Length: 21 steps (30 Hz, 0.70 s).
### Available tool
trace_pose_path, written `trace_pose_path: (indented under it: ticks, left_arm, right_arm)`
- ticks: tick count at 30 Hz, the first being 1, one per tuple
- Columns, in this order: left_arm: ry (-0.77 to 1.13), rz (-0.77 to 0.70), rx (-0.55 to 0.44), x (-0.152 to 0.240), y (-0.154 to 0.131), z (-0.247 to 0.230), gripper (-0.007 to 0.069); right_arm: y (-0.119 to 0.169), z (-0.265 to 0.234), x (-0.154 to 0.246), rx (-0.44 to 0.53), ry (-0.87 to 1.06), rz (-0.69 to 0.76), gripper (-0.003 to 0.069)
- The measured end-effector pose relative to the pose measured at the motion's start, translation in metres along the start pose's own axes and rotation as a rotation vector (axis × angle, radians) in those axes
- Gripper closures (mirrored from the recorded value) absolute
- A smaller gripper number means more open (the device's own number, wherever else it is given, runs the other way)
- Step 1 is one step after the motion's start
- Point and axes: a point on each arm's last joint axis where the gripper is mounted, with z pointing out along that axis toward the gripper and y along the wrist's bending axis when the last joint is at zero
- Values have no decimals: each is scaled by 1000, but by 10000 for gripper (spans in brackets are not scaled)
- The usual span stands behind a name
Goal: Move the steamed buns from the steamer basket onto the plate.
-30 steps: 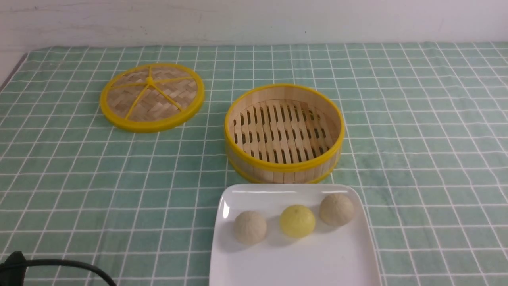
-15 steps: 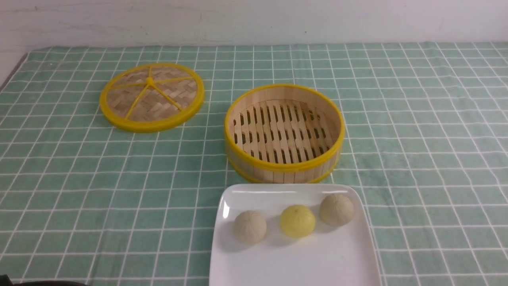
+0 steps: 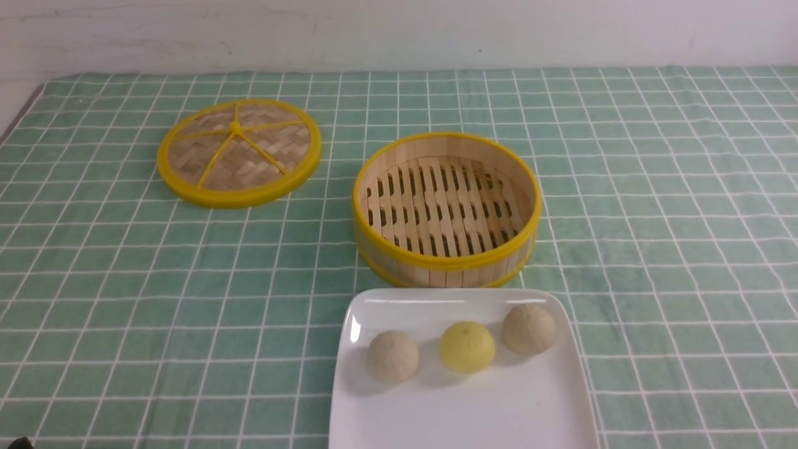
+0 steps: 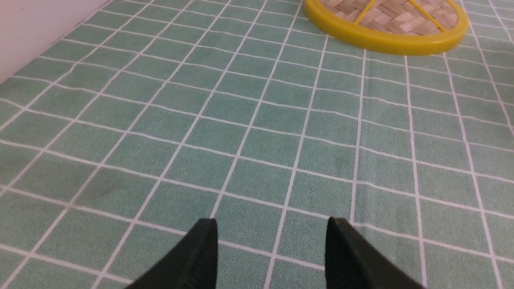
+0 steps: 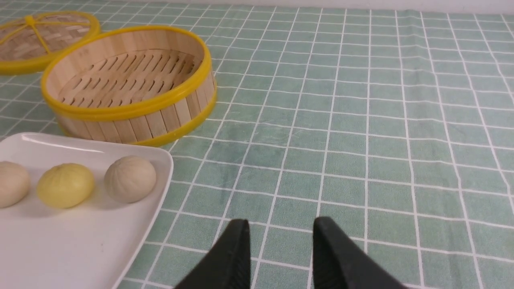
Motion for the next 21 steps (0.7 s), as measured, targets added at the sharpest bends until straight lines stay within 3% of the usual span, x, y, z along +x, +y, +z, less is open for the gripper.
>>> trace_pose_path:
  ticks: [21]
  left_arm:
    - [-4, 10, -3, 0, 0, 0, 239]
  right_arm:
    - [0, 0, 0, 0, 0, 0, 416]
